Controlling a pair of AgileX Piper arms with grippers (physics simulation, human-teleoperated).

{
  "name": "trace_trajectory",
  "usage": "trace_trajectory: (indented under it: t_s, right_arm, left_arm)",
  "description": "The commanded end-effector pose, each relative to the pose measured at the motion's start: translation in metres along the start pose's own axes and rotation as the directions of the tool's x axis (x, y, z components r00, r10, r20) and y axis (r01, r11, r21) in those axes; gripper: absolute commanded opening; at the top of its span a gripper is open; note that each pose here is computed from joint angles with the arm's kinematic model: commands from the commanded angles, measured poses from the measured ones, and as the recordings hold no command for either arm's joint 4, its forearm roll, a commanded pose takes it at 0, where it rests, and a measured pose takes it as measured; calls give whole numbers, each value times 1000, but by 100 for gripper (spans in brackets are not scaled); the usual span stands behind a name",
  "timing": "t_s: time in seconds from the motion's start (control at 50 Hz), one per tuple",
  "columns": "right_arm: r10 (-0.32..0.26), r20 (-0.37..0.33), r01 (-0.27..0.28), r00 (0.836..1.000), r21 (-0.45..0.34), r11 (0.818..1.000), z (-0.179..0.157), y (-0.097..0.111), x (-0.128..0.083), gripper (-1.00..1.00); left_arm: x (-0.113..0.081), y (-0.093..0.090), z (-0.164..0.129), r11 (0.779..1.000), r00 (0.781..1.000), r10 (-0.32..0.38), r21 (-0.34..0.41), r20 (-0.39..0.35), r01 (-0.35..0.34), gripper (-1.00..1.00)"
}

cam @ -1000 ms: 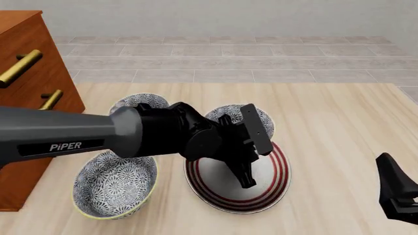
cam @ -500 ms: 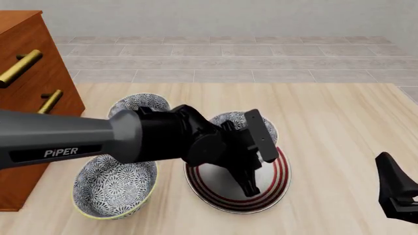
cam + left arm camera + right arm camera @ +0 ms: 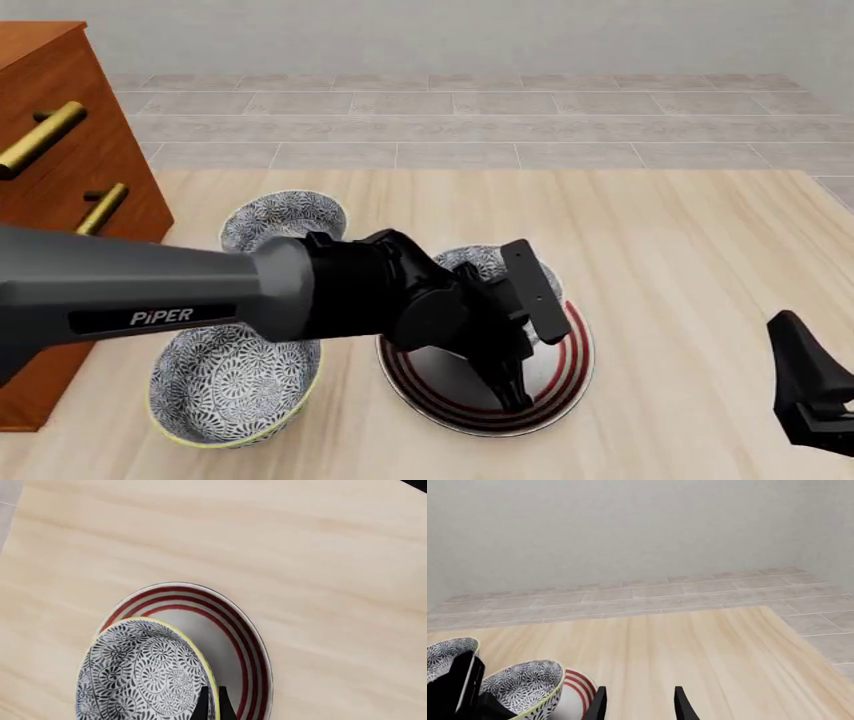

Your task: Put the bowl at the front on the plate.

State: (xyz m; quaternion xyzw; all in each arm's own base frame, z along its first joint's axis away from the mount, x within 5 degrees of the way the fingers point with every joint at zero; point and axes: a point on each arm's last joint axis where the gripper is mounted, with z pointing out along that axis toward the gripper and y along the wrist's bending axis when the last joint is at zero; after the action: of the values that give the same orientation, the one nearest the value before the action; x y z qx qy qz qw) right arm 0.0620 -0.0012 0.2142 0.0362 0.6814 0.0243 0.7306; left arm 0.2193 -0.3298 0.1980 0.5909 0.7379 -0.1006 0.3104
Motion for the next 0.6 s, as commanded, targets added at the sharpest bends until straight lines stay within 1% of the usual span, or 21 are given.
trace_trajectory:
  t_s: [0.02,0.42,0.46,0.6]
  right_arm:
    - [2,0,-2,1000,1,1000,0,0,0,100]
    - [2,2,-2,1000,2,1000,-1,0,0,100]
    - [2,2,-2,1000,2,1000,-1,0,0,100]
    - [3,3,-3,1000,3,1000,-1,0,0,100]
  left_arm:
    - [1,-2,5,1000,1000,0,2,-5,0,-100]
    - [2,-7,5,1000,1000,2,7,-1,-2,-100]
    - [3,-4,7,1000,1000,2,3,-5,-2,-100]
    - [5,-4,8,1000,1000,5,3,-9,-5,-100]
